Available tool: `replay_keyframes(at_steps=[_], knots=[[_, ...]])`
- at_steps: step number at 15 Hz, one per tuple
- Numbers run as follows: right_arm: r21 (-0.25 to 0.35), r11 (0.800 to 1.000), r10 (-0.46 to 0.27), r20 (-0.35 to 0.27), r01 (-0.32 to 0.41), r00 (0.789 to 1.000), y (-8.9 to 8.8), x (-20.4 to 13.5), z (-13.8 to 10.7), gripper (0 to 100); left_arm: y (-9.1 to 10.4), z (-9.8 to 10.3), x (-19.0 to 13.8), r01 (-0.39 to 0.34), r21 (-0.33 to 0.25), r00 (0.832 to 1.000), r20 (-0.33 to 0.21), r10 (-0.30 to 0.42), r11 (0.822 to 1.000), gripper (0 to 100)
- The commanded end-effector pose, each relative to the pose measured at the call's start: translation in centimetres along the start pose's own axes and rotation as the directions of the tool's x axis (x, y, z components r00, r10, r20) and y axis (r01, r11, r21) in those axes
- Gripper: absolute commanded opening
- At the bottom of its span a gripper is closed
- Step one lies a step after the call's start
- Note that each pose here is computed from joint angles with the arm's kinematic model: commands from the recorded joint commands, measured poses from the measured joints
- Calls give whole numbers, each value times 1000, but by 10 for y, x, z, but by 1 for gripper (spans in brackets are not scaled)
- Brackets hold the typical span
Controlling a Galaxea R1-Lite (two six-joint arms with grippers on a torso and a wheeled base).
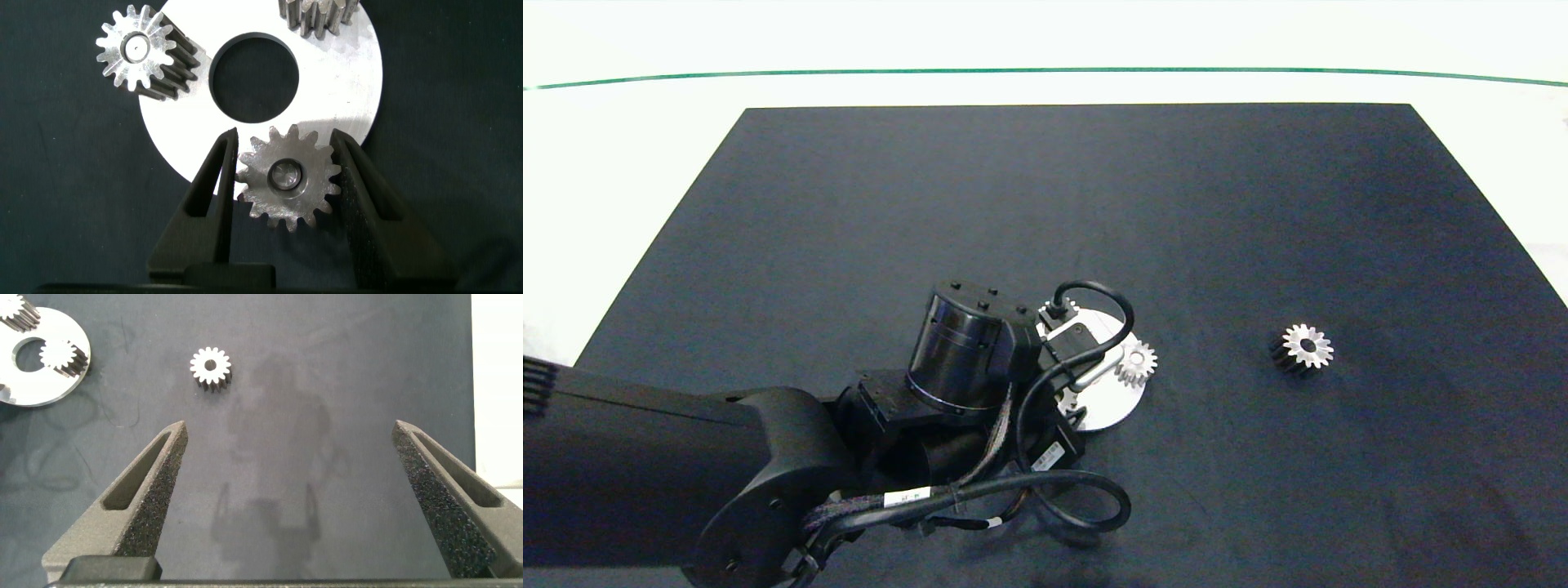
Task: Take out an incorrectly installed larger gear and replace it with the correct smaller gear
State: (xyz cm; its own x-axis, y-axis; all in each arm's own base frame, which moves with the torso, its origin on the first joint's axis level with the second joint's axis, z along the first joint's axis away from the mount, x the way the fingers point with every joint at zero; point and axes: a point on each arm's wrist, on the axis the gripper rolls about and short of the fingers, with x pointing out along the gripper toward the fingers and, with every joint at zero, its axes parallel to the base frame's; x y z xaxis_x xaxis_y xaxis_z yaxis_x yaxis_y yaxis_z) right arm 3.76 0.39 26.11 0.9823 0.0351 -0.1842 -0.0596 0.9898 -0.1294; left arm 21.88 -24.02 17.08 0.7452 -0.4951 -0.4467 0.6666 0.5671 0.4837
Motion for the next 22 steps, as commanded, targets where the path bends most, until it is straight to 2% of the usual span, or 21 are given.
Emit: replay_keyframes(at_steps=[1,3,4,11,14,17,19,22], knots=[[-1,1000,0,-3,0,1000,0,0,0,100,-1,-1,0,4,3,1000,-6,-4,1000,28],[-1,1000,0,0,0,1000,0,-1,0,100,-1,-1,-1,2,1,1000,-4,-2,1000,28],[-1,1000,0,0,0,1000,0,-1,0,100,-1,-1,-2,2,1,1000,-7,-2,1000,100],[0,1000,-2,5,2,1000,0,-2,-1,100,2,2,-9,-4,-22,1000,10,4,1000,100],[2,1000,-9,12,9,1000,-1,-4,-1,100,9,4,-24,-19,-53,999,30,20,998,100],[21,999,-29,14,29,999,-2,-5,-1,100,24,-6,-47,-63,-96,998,21,65,993,100],[41,997,-59,11,59,998,-3,-5,-1,100,39,-15,-65,-116,-133,993,15,120,984,100],[92,986,-140,17,138,990,-5,-12,-3,100,61,-32,-97,-208,-218,977,4,214,953,100]])
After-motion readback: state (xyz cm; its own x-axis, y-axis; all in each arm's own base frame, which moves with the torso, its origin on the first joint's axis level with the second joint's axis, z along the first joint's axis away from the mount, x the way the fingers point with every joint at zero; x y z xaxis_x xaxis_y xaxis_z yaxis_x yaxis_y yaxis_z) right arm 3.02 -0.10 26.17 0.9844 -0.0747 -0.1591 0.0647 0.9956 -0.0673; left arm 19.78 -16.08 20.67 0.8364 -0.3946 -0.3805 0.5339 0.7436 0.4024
